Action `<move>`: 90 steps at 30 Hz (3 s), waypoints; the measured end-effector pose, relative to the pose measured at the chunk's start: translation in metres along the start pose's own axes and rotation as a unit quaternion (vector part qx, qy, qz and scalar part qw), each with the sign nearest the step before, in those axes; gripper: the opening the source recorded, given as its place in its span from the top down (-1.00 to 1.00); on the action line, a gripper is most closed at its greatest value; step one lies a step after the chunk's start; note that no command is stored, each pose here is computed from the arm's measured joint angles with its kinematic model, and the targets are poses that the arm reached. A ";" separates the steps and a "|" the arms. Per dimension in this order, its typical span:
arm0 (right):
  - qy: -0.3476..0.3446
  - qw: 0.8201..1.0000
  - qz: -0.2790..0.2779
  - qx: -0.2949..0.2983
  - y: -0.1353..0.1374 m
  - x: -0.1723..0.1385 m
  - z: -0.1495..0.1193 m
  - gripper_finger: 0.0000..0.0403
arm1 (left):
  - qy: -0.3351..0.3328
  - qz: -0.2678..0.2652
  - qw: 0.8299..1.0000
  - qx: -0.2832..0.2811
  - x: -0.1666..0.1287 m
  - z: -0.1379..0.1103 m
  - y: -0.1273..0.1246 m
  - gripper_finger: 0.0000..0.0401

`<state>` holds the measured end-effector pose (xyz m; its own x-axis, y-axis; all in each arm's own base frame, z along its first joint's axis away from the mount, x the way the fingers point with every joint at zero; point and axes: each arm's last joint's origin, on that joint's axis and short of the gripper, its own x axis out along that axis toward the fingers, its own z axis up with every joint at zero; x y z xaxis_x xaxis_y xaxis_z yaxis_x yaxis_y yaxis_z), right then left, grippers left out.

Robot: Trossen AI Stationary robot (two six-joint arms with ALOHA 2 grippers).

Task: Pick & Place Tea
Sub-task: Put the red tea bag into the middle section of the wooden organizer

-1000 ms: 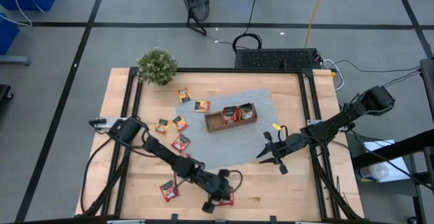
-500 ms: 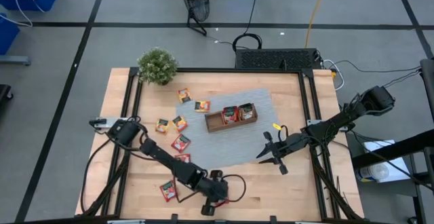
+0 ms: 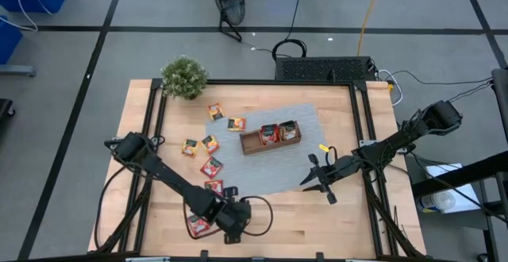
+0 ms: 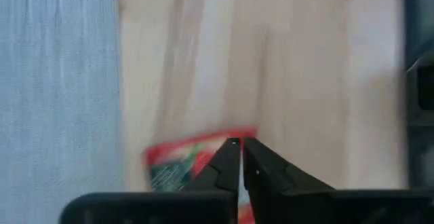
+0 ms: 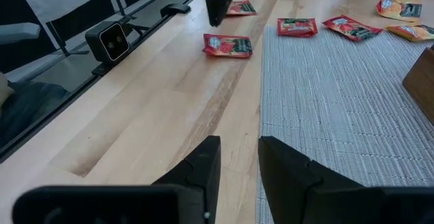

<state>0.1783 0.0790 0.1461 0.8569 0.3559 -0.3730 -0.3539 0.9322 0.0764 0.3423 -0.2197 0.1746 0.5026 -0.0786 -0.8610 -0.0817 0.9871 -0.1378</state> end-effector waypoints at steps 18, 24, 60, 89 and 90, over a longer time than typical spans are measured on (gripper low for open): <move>-0.001 1.000 0.000 0.000 0.000 0.000 0.000 0.55 | -0.058 -0.026 0.998 0.008 -0.020 0.026 -0.024 0.26; -0.001 1.000 0.000 0.000 0.000 0.000 0.000 0.55 | -0.011 0.043 0.998 0.052 -0.035 0.037 -0.019 0.58; 0.000 1.000 0.000 0.000 0.000 0.000 0.000 0.55 | 0.176 0.022 0.983 -0.035 0.027 0.027 0.004 -0.06; 0.000 1.000 0.000 0.000 0.000 0.000 0.000 0.55 | 0.167 0.142 0.972 0.085 -0.003 0.060 -0.009 0.87; 0.000 1.000 0.000 0.000 0.000 0.000 0.000 0.55 | 0.145 0.173 0.968 0.110 -0.009 0.067 -0.006 0.87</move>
<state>0.1783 0.0790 0.1460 0.8566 0.3558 -0.3737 -0.3535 0.9322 0.0771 0.3961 -0.2153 0.2161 0.2134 0.2577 -0.9424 -0.0004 0.9646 0.2637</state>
